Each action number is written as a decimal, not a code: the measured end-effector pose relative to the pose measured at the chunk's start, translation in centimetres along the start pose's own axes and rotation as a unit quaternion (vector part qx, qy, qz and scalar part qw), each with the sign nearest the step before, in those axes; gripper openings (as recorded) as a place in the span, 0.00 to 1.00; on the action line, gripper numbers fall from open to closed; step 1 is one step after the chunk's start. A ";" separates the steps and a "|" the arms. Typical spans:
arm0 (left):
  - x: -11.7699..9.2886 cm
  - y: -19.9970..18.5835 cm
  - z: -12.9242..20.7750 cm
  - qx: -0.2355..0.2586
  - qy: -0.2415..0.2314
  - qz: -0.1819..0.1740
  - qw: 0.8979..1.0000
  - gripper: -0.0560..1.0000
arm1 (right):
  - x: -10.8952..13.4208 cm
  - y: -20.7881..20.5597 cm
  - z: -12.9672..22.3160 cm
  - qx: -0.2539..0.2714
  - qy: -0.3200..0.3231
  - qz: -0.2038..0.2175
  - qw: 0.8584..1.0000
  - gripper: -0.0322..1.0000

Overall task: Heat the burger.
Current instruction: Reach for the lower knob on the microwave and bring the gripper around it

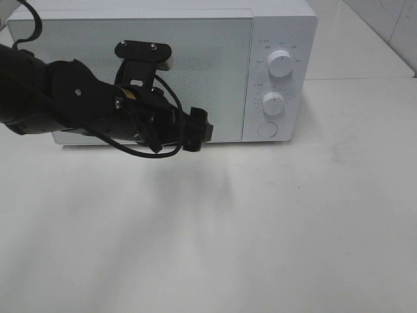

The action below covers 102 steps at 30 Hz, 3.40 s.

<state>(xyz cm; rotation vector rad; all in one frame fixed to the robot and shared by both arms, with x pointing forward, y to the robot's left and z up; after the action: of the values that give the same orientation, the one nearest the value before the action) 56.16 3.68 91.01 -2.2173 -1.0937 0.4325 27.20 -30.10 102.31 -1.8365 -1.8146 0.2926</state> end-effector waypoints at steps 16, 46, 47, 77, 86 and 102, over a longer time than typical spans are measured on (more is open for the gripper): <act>-3.2 -6.6 3.8 0.215 0.077 0.135 0.964 0.99 | 0.0 0.0 0.0 0.000 0.000 0.000 1.000 0.76; 11.2 -22.4 5.4 0.237 -0.135 -0.018 0.962 0.99 | 0.0 0.0 0.0 0.000 0.000 0.000 1.000 0.76; 11.2 -22.4 5.4 0.237 -0.135 -0.018 0.962 0.99 | 0.0 0.0 0.0 0.000 0.000 0.000 1.000 0.76; 4.2 -31.6 14.1 0.050 -0.093 -0.123 0.987 0.99 | 0.0 0.0 0.0 0.000 0.000 0.000 1.000 0.76; 3.0 -34.1 14.5 -0.037 -0.059 -0.166 0.984 0.99 | 0.0 0.0 0.0 0.000 0.000 0.000 1.000 0.76; 2.0 -36.3 15.4 -0.111 -0.024 -0.209 0.971 0.99 | 0.0 0.0 0.0 0.000 0.000 0.000 1.000 0.76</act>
<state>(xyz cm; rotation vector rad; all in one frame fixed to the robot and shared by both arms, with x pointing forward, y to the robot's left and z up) 27.65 28.00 103.24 -2.0874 -1.6587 0.1874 27.20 -30.10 102.31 -1.8365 -1.8146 0.2926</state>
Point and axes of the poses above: a point on each arm's last joint axis where the gripper is mounted, y pointing out along that axis toward the gripper, x along the wrist's bending axis when the last joint is at zero, z = x × y, the point moved 5 cm from there along y, pointing out along that axis toward the gripper, and after that the axes turned 11 degrees about y, right-handed, at the moved point
